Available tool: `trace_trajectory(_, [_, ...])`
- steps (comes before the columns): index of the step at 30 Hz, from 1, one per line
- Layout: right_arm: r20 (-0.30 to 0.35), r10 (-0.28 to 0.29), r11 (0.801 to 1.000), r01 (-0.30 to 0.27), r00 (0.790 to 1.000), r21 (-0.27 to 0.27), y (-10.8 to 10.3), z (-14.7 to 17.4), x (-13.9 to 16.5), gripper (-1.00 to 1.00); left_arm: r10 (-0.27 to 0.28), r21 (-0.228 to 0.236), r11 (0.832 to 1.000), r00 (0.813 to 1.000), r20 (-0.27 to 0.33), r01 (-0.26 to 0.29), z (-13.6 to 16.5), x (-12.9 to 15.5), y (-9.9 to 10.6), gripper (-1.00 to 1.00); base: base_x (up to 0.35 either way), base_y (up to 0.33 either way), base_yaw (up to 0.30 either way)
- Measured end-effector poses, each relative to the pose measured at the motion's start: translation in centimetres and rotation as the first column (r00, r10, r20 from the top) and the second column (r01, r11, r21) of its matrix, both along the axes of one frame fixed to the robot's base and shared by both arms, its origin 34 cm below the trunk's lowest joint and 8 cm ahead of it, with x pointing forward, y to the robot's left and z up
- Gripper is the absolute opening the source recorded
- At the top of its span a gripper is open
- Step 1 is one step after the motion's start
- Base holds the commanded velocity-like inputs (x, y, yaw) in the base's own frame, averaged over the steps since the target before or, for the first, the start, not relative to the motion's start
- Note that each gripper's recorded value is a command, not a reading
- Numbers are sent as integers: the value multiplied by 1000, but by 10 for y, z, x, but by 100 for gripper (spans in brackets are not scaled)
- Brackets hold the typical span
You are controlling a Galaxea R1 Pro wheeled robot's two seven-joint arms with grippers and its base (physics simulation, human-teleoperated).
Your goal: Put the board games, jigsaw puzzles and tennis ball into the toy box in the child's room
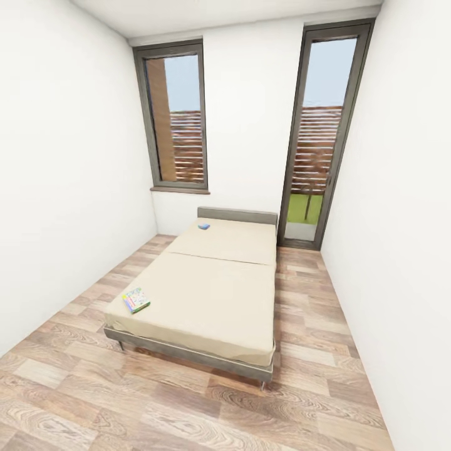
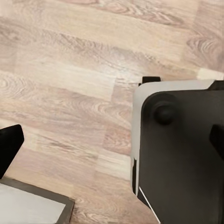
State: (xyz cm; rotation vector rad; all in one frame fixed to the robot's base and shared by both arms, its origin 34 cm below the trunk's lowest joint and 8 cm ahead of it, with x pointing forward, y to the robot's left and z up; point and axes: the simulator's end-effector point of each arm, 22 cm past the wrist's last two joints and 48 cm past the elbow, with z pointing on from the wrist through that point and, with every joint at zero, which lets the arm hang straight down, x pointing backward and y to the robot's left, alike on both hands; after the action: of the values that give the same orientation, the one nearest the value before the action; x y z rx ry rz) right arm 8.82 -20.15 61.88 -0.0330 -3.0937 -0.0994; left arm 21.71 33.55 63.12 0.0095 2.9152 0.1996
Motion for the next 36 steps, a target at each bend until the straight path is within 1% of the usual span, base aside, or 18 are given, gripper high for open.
trace_trajectory(6, [5, 0, 1000, 0, 1000, 8, 6, 0, 1, 100, 7, 16, 1000, 1000, -27, -7, 7, 23, 2, 100, 0, 0, 0])
trace_trajectory(10, [11, 0, 1000, 0, 1000, 11, 8, 0, 3, 100, 9, 15, 1000, 1000, -26, -8, 12, 39, 0, 100, 0, 0, 0])
trace_trajectory(12, [31, -3, 1000, 3, 1000, 13, 9, 0, 8, 100, 9, 14, 1000, 1000, -21, -9, 15, 47, -1, 100, 0, 0, 0])
trace_trajectory(13, [70, -10, 1000, 10, 998, 13, 11, 0, 19, 100, 9, 13, 1000, 1000, -16, -9, 18, 54, -2, 100, 0, 0, 0])
trace_trajectory(15, [123, -28, 1000, 27, 992, 13, 10, 1, 36, 100, 11, 12, 1000, 1000, -11, -11, 21, 62, -3, 100, 0, 0, 0])
trace_trajectory(16, [172, -62, 998, 61, 983, 12, 9, 2, 55, 100, 12, 9, 1000, 1000, -3, -12, 24, 73, -5, 100, 0, 0, 0])
trace_trajectory(18, [212, -109, 994, 109, 971, 13, 6, 3, 72, 100, 15, 6, 1000, 1000, 4, -15, 28, 86, -6, 100, 0, 0, 0])
trace_trajectory(19, [243, -158, 987, 159, 957, 17, 3, 4, 88, 100, 17, 4, 1000, 1000, 12, -17, 31, 98, -7, 100, 0, 0, 0])
trace_trajectory(22, [278, -215, 976, 216, 936, 26, -2, 7, 110, 100, 19, 2, 1000, 999, 26, -19, 35, 113, -8, 100, 0, 0, 0])
trace_trajectory(23, [295, -236, 971, 237, 926, 31, -5, 9, 123, 100, 19, 1, 1000, 999, 31, -19, 37, 120, -8, 100, 0, 0, 0])
trace_trajectory(24, [305, -244, 969, 246, 921, 33, -7, 10, 131, 100, 19, 1, 1000, 999, 34, -20, 38, 122, -8, 100, 0, 0, 0])
trace_trajectory(25, [322, -256, 966, 257, 912, 39, -10, 12, 148, 100, 20, 0, 1000, 999, 38, -20, 39, 126, -8, 100, 0, 0, 0])
trace_trajectory(28, [333, -271, 962, 269, 903, 52, -11, 16, 175, 100, 19, -4, 1000, 999, 46, -19, 40, 130, -9, 100, 0, 0, 0])
trace_trajectory(31, [323, -276, 961, 271, 905, 60, -11, 18, 189, 100, 15, -10, 1000, 998, 68, -15, 41, 136, -12, 100, 0, 0, 0])
trace_trajectory(34, [327, -272, 962, 267, 905, 62, -11, 19, 197, 100, 7, -17, 1000, 995, 98, -6, 43, 143, -17, 100, 0, 0, 0])
trace_trajectory(36, [328, -270, 962, 265, 905, 62, -10, 20, 199, 100, 5, -23, 1000, 994, 106, -2, 43, 144, -22, 100, 0, 0, 0])
